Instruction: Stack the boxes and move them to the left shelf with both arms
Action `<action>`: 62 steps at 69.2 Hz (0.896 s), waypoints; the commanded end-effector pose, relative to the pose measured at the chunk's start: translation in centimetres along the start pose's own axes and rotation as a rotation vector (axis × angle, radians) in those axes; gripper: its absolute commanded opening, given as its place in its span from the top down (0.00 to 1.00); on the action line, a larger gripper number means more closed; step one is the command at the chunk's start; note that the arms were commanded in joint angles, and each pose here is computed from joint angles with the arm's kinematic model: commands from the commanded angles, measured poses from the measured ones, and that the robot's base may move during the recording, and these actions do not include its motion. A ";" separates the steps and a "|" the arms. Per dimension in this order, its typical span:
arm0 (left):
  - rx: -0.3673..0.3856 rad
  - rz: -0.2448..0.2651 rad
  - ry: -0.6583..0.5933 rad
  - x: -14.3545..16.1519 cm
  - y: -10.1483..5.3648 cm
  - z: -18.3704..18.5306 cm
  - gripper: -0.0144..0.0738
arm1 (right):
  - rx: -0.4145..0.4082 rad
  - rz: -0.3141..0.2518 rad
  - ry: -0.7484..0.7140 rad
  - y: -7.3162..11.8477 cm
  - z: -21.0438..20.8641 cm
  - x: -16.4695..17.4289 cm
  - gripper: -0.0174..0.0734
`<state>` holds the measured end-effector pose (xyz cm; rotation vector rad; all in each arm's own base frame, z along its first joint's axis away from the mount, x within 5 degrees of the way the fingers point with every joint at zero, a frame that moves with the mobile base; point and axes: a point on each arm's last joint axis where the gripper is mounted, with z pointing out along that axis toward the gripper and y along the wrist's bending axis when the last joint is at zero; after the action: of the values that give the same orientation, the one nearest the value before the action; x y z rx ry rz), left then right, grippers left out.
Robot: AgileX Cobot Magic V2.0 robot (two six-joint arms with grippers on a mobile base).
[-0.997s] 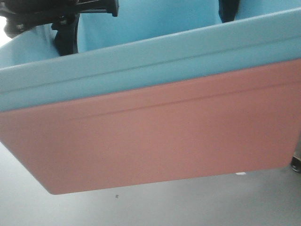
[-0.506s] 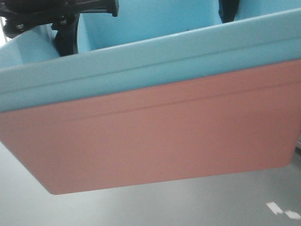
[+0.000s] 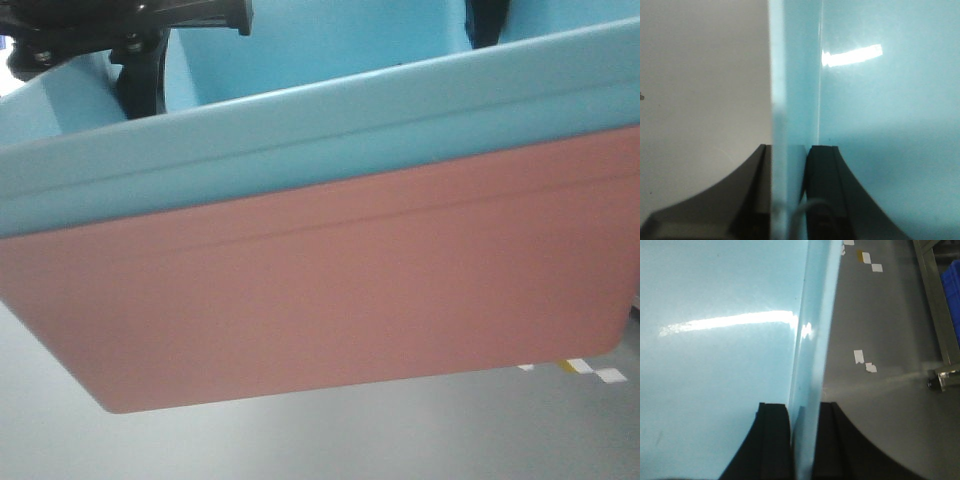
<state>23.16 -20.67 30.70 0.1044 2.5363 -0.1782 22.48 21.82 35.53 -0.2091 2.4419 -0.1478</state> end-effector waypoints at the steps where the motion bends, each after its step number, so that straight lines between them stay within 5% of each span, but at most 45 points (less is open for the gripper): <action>1: 0.263 -0.005 -0.186 -1.9 -2.8 -2.9 0.85 | -0.109 0.026 -0.047 0.3 -2.5 -0.6 0.75; 62: 0.262 -0.005 -0.185 -1.8 -2.8 -2.8 0.85 | -0.106 0.025 -0.045 0.3 -2.5 -0.5 0.75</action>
<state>23.18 -20.70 30.63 0.1049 2.5381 -0.1763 22.49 21.81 35.54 -0.2094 2.4403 -0.1493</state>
